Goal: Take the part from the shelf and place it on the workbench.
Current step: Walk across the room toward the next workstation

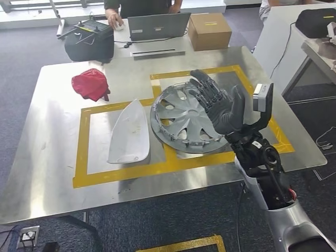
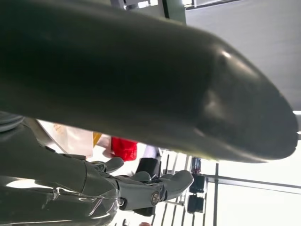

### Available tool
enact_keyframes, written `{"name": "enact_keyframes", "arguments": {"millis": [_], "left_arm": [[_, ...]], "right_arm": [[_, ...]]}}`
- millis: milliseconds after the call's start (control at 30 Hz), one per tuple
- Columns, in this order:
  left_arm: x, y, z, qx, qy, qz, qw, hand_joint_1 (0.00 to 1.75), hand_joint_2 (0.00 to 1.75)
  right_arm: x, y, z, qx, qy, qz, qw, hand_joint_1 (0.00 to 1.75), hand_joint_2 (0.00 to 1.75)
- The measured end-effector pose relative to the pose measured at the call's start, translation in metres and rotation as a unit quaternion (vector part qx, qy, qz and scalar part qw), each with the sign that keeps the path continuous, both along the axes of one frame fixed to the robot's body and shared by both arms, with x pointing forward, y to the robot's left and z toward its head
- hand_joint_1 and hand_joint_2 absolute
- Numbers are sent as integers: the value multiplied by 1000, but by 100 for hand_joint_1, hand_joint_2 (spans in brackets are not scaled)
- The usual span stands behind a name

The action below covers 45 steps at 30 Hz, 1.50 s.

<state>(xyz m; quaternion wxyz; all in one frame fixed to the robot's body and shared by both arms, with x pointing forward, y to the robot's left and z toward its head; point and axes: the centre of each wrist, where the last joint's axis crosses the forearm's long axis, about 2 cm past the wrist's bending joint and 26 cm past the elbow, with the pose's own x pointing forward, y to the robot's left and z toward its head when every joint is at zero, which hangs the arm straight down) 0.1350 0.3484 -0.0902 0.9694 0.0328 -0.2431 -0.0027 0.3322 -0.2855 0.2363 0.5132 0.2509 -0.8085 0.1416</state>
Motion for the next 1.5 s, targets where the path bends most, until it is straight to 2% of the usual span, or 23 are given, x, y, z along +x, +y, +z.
{"name": "enact_keyframes", "arguments": {"millis": [833,1267,1500], "left_arm": [[1,1,0,5,0,0,1000,0,0],[-5,0,-1,4,3,1,1000,0,0],[-5,0,-1,4,3,1,1000,0,0]], "right_arm": [[0,-1,5,0,-7,-1,1000,0,0],[-1,-2,1,-13,24,-14,1000,0,0],[-1,-2,2,-27,19,-23,999,0,0]]}}
